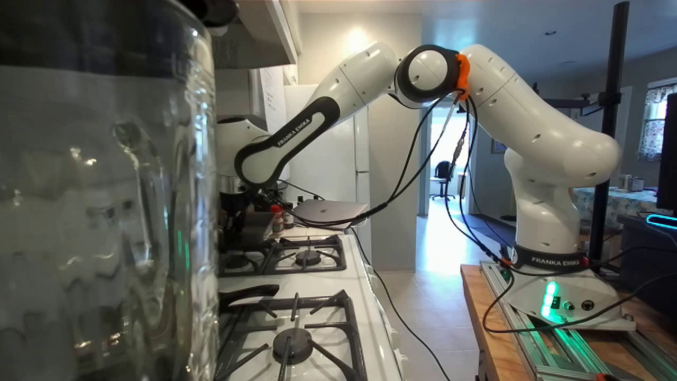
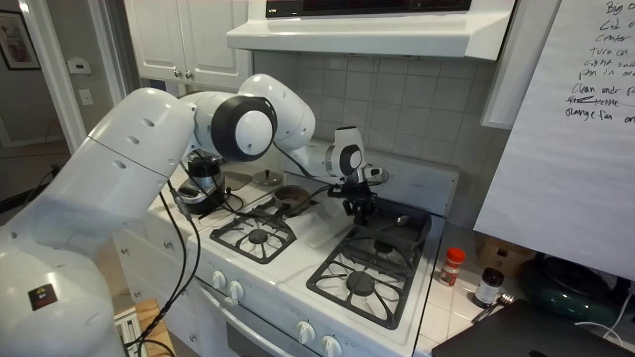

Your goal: Move the tray to the right

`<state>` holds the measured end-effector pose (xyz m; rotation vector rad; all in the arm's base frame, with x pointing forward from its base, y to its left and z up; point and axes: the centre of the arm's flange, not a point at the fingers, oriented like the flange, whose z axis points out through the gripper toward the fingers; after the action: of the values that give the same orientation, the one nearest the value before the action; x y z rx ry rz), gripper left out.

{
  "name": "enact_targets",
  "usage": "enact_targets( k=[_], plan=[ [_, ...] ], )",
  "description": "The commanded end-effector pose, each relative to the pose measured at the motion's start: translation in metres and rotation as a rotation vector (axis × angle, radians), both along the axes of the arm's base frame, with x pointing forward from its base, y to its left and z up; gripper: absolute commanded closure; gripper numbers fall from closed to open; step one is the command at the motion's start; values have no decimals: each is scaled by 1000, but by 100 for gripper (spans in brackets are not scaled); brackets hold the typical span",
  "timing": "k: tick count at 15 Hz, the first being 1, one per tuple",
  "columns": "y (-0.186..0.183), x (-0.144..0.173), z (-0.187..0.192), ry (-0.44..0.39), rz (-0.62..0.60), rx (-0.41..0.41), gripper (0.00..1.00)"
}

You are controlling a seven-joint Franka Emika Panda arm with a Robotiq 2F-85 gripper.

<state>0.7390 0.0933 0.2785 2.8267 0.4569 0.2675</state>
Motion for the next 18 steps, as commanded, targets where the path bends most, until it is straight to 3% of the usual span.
enact_targets(
  k=[1,8,18],
  plan=[
    [-5,-42,34,-2,-19,-15,99],
    [-25,-97,62,4,-42,31,99],
    [-38,-174,46,5,-111,76,99]
  ],
)
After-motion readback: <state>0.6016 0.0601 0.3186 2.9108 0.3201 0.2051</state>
